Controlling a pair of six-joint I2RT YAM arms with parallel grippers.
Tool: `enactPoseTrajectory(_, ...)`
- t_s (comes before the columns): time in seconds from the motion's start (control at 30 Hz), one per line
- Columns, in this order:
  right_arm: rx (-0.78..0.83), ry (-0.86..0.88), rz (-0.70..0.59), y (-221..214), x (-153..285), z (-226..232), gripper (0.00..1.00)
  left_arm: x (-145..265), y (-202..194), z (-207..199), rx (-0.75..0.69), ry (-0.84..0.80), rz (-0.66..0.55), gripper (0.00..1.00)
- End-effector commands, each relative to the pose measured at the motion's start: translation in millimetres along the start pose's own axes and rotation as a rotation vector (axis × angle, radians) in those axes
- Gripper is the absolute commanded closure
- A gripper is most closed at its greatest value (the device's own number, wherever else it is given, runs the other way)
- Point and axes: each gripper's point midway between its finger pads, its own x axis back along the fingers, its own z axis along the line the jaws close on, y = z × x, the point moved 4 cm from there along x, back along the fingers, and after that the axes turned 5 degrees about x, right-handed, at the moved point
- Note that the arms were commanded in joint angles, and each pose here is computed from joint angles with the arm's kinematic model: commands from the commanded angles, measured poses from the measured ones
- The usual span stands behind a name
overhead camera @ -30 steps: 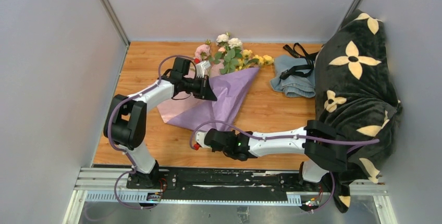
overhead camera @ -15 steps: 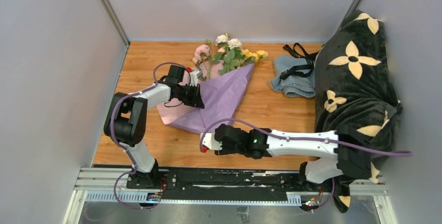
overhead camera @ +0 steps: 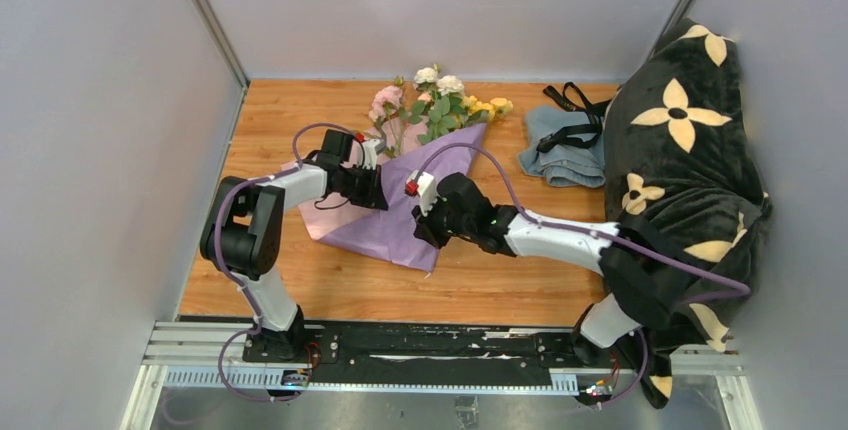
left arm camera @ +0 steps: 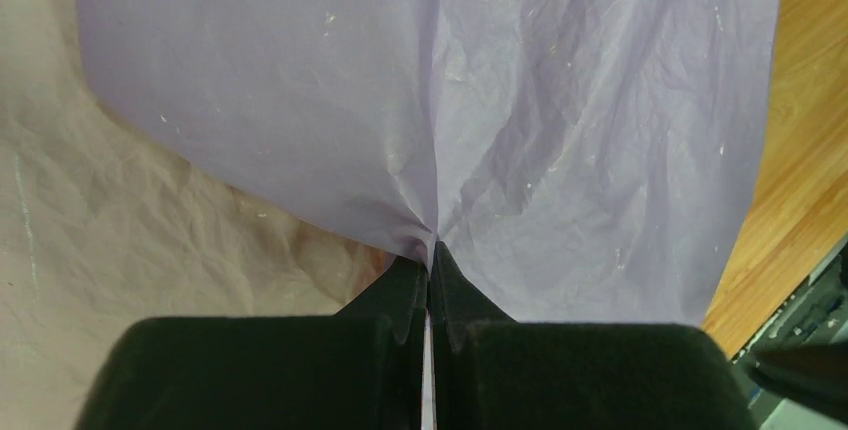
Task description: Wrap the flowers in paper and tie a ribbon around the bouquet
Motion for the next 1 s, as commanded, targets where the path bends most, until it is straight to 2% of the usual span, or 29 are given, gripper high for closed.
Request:
enactPoseTrajectory(0.0,-0.3,0.001,0.092,-37.9,-15.9,-23.3,0.97,-3.9,-6.3,11.4,0.001,0.034,0.016,1.0)
enactPoseTrajectory(0.1,-0.489,-0.093,0.161,-78.5,-0.6,-55.9,1.0,-2.4,-5.6,12.8,-0.013,0.05,0.011,1.0)
enactPoseTrajectory(0.2,-0.598,-0.168,0.205,-104.4,25.5,-79.3,1.0,-1.8,-5.2,14.9,-0.021,0.063,0.01,1.0)
enactPoseTrajectory(0.33,-0.634,-0.322,0.225,-110.3,63.3,-105.1,1.0,-2.7,-6.4,13.1,-0.015,0.049,0.017,1.0)
enactPoseTrajectory(0.4,-0.611,-0.333,0.202,-100.1,71.4,-113.6,0.97,-2.5,-5.6,11.7,-0.015,0.04,0.014,1.0)
enactPoseTrajectory(0.43,-0.584,-0.323,0.188,-92.1,71.7,-116.8,0.91,-2.2,-5.4,11.4,-0.014,0.038,0.013,1.0)
enactPoseTrajectory(0.5,-0.561,-0.303,0.153,-75.5,68.9,-126.5,0.65,-2.1,-5.4,11.1,-0.018,0.038,0.012,1.0)
enactPoseTrajectory(0.53,-0.578,-0.297,0.13,-68.6,66.0,-133.8,0.58,-1.6,-4.7,11.1,-0.019,0.039,0.009,1.0)
enactPoseTrajectory(0.57,-0.625,-0.301,0.089,-61.1,63.7,-145.1,0.51,-1.4,-5.4,10.8,-0.021,0.039,0.011,1.0)
enactPoseTrajectory(0.63,-0.721,-0.304,0.019,-57.6,55.5,-167.4,0.3,-0.7,-5.1,10.7,-0.024,0.041,0.008,1.0)
enactPoseTrajectory(0.67,-0.759,-0.306,0.006,-59.2,47.2,-180.1,0.26,-0.4,-5.4,10.9,-0.024,0.043,0.009,1.0)
enactPoseTrajectory(0.73,-0.812,-0.294,0.0,-62.0,34.9,-198.7,0.26,0.0,-6.0,11.2,-0.027,0.046,0.009,1.0)
enactPoseTrajectory(0.83,-0.864,-0.186,-0.007,-60.0,7.8,-210.1,0.26,-0.6,-7.3,11.8,-0.027,0.047,0.012,1.0)
enactPoseTrajectory(0.97,-0.905,-0.061,0.001,-63.8,-20.4,-215.8,0.37,-1.2,-7.3,12.8,-0.028,0.05,0.017,1.0)
